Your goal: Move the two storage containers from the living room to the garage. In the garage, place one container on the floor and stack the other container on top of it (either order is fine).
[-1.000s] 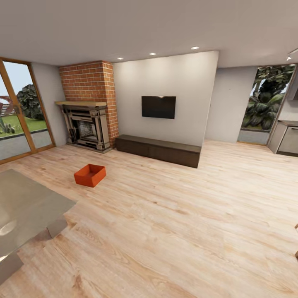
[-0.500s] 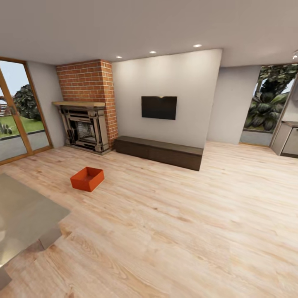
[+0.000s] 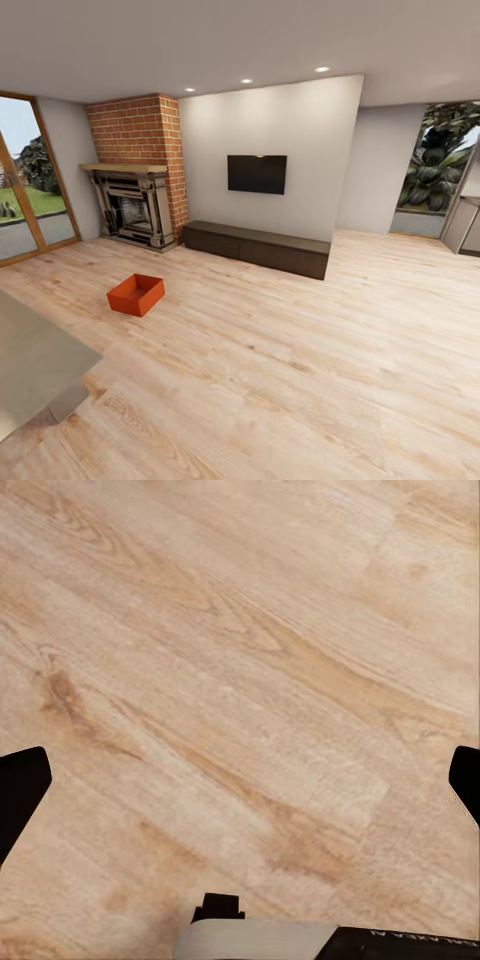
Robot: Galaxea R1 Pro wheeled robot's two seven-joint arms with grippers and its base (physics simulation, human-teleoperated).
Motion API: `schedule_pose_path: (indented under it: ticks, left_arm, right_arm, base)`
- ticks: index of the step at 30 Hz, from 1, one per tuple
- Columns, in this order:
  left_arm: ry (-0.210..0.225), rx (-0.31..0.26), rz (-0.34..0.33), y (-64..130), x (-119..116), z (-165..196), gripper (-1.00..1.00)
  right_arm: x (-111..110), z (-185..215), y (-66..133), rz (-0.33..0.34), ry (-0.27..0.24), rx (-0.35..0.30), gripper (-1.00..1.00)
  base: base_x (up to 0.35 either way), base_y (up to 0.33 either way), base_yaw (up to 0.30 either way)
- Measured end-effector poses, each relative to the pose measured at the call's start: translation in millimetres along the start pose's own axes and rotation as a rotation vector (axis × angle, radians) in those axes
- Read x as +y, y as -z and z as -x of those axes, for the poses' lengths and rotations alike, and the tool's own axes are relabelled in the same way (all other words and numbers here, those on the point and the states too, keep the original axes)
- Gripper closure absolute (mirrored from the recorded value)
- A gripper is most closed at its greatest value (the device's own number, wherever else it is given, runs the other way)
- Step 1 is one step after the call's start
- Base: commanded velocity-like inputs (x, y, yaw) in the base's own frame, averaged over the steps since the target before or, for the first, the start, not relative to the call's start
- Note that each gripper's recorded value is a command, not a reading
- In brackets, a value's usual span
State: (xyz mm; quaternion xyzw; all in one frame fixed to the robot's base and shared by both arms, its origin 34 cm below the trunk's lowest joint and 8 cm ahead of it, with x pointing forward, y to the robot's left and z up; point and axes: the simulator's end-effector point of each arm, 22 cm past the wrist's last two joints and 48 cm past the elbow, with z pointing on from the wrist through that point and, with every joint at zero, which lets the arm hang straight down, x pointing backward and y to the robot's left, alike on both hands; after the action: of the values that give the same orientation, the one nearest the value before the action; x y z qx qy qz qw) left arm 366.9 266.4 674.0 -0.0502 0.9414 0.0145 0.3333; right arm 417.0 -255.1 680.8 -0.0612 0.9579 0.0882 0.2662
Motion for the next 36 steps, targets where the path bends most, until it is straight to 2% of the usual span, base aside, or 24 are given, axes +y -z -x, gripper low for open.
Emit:
schedule_pose_path:
  ticks: [36]
  left_arm:
    - [-0.001,-0.001,0.001,-0.2,1.0,0.6,-1.00]
  right_arm:
    - [0.0,0.0,0.0,0.000,0.000,0.000,-1.00]
  base:
    - [0.321,-0.063,0.000]
